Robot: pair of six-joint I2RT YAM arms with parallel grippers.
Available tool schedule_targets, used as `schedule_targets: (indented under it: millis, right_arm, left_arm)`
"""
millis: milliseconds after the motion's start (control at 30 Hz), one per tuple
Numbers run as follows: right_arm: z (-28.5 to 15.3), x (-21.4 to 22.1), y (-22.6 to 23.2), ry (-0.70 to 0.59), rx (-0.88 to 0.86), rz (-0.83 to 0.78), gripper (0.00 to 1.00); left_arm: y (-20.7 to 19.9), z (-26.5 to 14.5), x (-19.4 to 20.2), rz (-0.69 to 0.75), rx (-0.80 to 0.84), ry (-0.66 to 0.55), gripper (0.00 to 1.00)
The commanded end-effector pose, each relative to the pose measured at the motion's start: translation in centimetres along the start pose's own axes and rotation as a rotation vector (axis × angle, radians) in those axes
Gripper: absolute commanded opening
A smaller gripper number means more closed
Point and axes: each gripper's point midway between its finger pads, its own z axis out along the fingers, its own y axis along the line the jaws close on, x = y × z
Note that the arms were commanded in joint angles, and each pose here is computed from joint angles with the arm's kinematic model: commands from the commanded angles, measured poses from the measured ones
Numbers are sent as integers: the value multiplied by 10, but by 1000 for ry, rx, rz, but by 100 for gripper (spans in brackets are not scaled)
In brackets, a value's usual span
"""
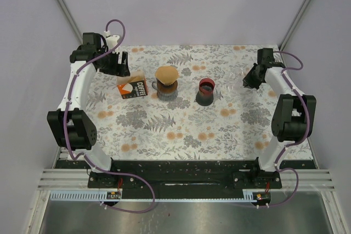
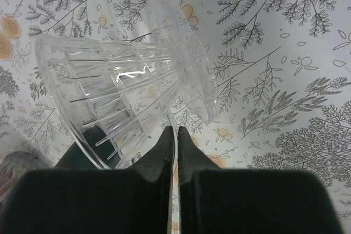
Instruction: Place the coffee filter in the dripper
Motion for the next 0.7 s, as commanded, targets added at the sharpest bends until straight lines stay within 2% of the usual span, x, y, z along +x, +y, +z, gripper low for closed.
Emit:
schedule_targets:
  millis: [0,233,400,500,667]
  right_arm:
    - [-55,-32,39,-118,-165,-47,0]
    - [-114,-49,70,-195,-314,-69,0]
    - [-163,-34,116,-198,-610,-187,0]
    - [-187,-21,139,-180,-749,-193,0]
    - [-208,32,182,-34,-907,-273,0]
  left_arm:
    - [-30,-30,-30,98,113,-116,80]
    - [-87,-40,-58,327,138,-150,80]
    - [-151,-56,-80,472,244,-225,87]
    - [-186,-68,-92,490,312,-256,89]
    - [-242,-93,-113,462,437,-341,93]
